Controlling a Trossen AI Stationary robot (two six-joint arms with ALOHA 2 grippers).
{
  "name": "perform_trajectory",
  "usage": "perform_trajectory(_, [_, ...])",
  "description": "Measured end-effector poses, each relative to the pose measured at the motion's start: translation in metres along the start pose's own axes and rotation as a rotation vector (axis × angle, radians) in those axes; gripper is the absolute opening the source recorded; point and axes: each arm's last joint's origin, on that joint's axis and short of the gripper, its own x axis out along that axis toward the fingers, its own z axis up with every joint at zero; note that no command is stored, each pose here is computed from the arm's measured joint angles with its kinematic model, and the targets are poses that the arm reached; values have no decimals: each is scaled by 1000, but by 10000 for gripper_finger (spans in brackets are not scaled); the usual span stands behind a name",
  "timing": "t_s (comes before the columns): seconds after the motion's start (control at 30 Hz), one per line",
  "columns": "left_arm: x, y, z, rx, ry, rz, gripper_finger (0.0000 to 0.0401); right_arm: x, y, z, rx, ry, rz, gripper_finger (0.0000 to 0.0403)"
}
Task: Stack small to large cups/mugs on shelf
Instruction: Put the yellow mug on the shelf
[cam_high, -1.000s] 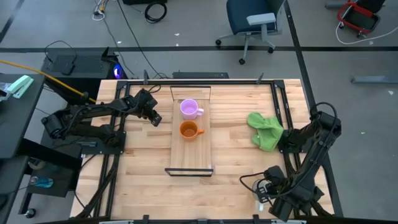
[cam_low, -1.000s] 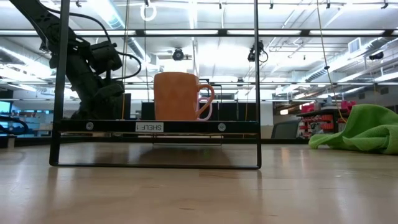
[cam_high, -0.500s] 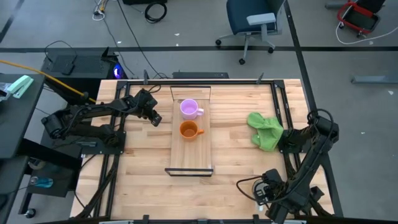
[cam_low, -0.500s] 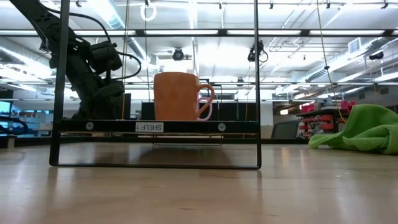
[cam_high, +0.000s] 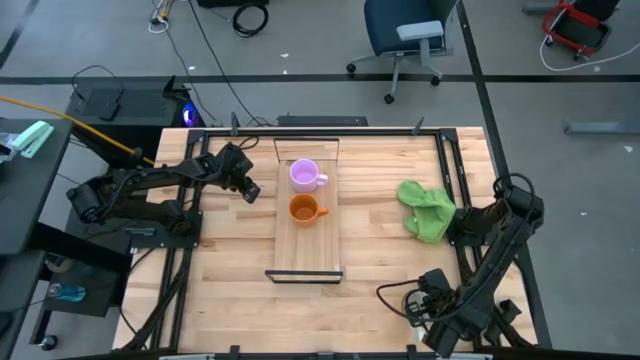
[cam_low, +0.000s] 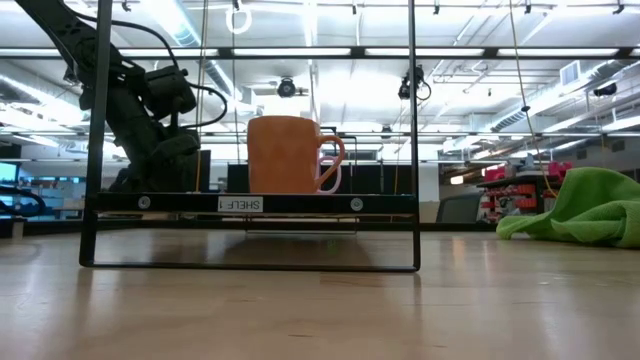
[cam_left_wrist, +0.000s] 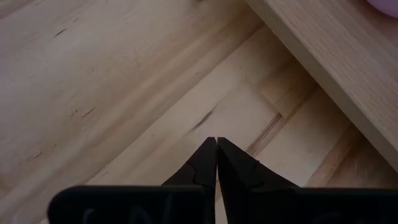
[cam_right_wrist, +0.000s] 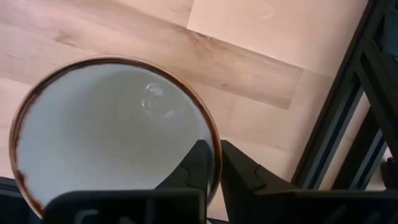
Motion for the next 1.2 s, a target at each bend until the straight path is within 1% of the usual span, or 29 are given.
perform_trajectory(0.23, [0, 0, 0, 0, 0, -1, 12, 0, 3, 5, -56, -49, 22, 18])
perform_trajectory(0.4, [0, 0, 0, 0, 0, 0, 20, -4, 3, 15, -141, -62, 9, 13])
perform_trajectory(0.53, [0, 0, 0, 0, 0, 0, 24, -15, -4, 29, -164, -73, -2, 10])
perform_trajectory(0.63, [0, 0, 0, 0, 0, 0, 21, -28, -9, 39, -173, -79, 47, 10])
perform_trajectory(0.73, [0, 0, 0, 0, 0, 0, 16, -37, -15, 50, -213, -76, 41, 10])
perform_trajectory(0.9, [0, 0, 0, 0, 0, 0, 13, -53, -24, 69, -242, -49, 83, 10])
perform_trajectory(1.03, [0, 0, 0, 0, 0, 0, 20, -65, -33, 87, -284, -68, 109, 10])
perform_trajectory(1.13, [0, 0, 0, 0, 0, 0, 24, -72, -39, 102, -351, -86, 111, 10])
perform_trajectory(1.2, [0, 0, 0, 0, 0, 0, 24, -77, -42, 112, -374, -107, 138, 10])
